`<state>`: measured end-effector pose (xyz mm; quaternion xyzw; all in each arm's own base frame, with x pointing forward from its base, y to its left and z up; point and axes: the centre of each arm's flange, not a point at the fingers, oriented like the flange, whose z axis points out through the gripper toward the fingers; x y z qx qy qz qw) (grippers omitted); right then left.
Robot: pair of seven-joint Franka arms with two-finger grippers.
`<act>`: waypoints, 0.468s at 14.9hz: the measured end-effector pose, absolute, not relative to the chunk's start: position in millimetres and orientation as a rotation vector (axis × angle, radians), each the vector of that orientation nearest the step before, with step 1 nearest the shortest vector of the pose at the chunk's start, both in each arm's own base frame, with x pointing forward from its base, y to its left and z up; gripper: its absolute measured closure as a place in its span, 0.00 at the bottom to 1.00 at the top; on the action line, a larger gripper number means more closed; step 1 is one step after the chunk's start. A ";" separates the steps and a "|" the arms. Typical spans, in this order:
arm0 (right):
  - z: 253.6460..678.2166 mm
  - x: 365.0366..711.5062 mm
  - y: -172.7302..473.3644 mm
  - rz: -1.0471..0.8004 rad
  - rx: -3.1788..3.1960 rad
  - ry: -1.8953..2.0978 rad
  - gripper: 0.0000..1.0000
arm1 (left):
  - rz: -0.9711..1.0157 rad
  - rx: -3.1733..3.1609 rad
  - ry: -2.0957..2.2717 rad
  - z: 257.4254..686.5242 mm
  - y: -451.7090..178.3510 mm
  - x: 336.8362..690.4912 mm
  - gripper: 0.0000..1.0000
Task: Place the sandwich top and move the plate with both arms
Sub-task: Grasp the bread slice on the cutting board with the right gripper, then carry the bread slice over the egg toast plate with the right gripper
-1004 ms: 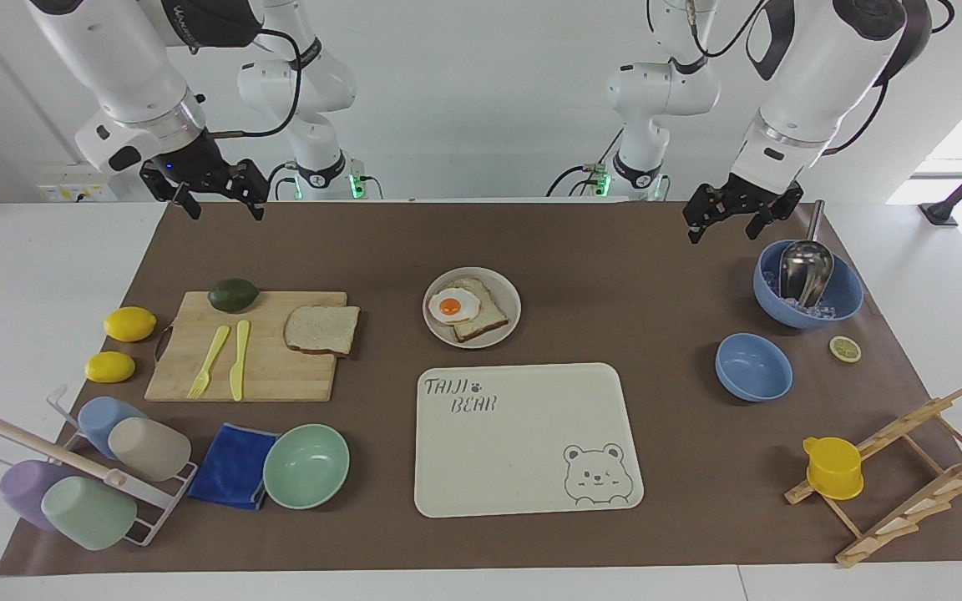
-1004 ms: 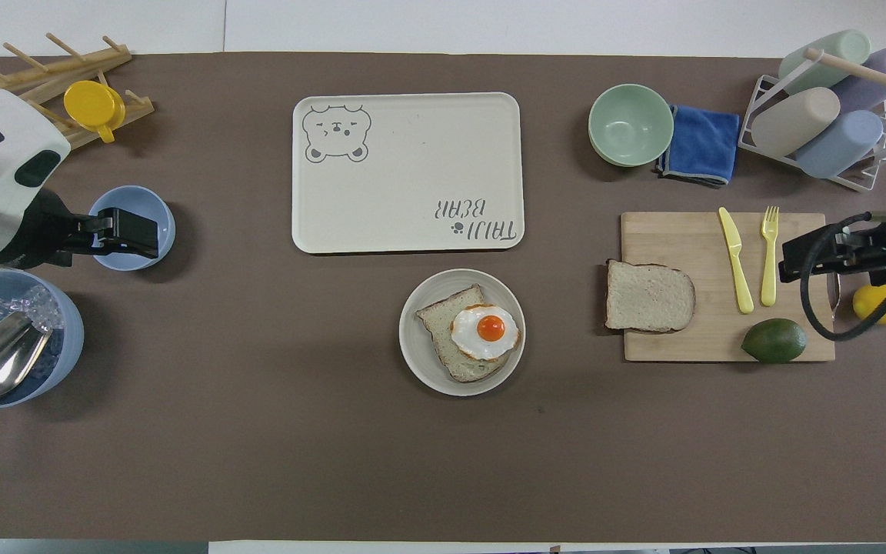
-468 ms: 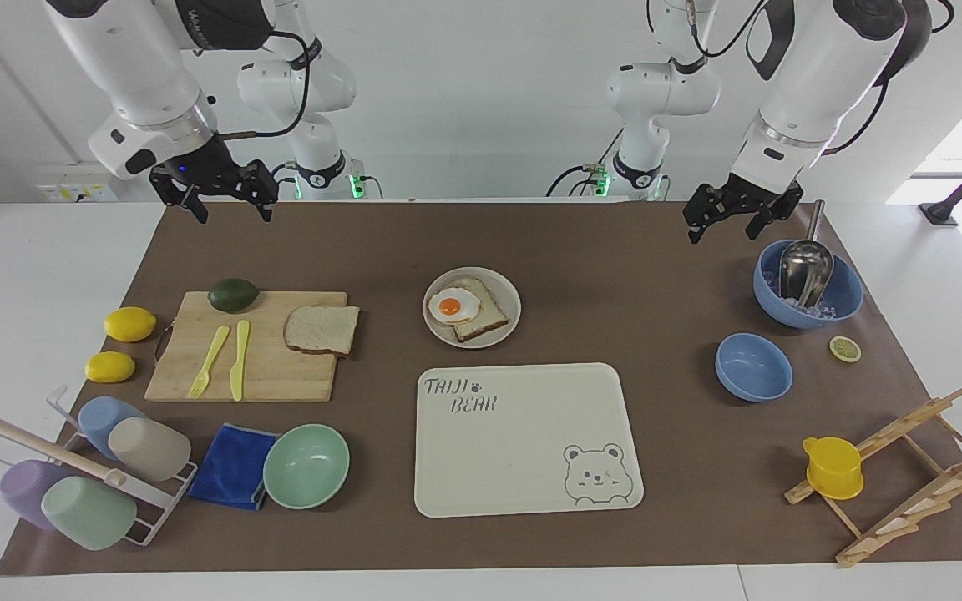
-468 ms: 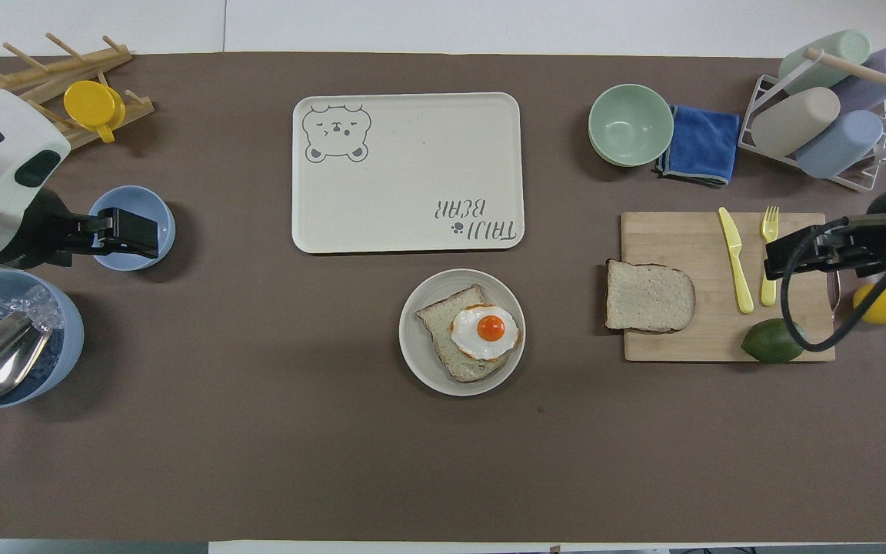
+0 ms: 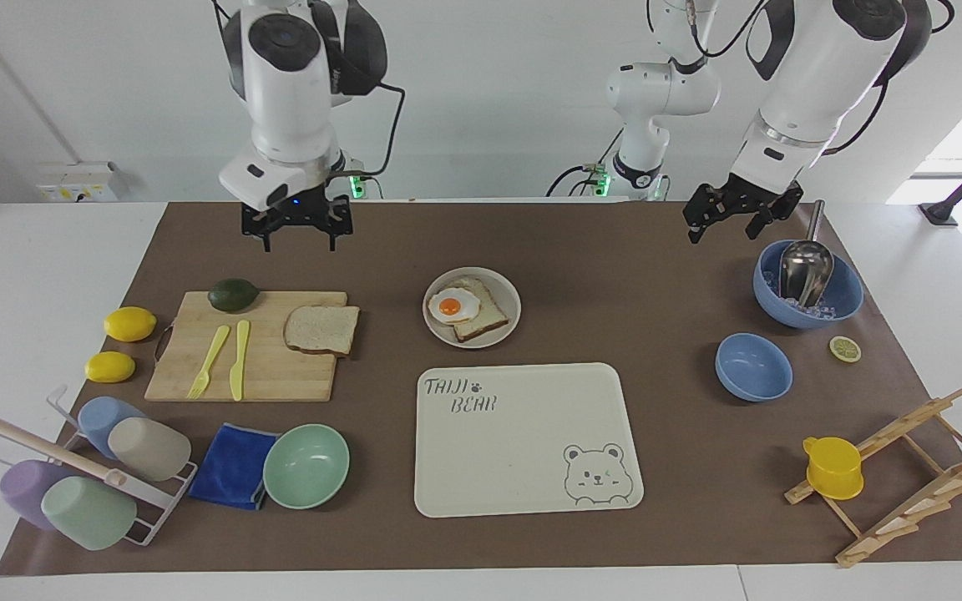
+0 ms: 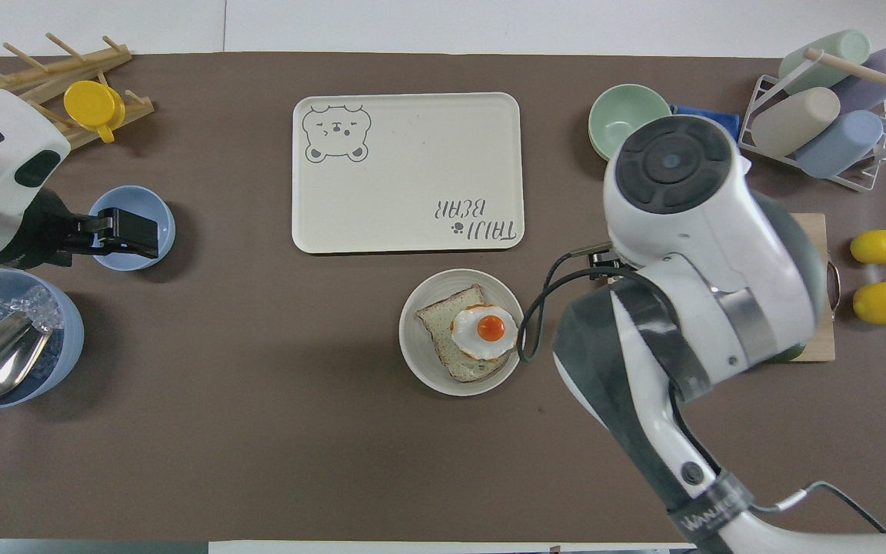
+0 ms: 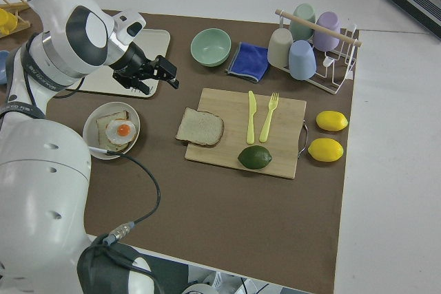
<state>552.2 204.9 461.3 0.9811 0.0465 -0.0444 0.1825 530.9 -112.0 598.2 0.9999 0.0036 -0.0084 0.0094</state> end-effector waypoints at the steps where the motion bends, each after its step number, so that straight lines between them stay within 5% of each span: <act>1: 436.4 555.2 215.8 -0.145 2.749 0.109 0.00 | -0.026 3.123 0.011 598.2 -112.0 530.9 0.00; 7: 352.3 560.5 218.8 -0.162 2.748 0.030 0.00 | -0.026 3.123 0.011 598.2 -112.0 530.9 0.00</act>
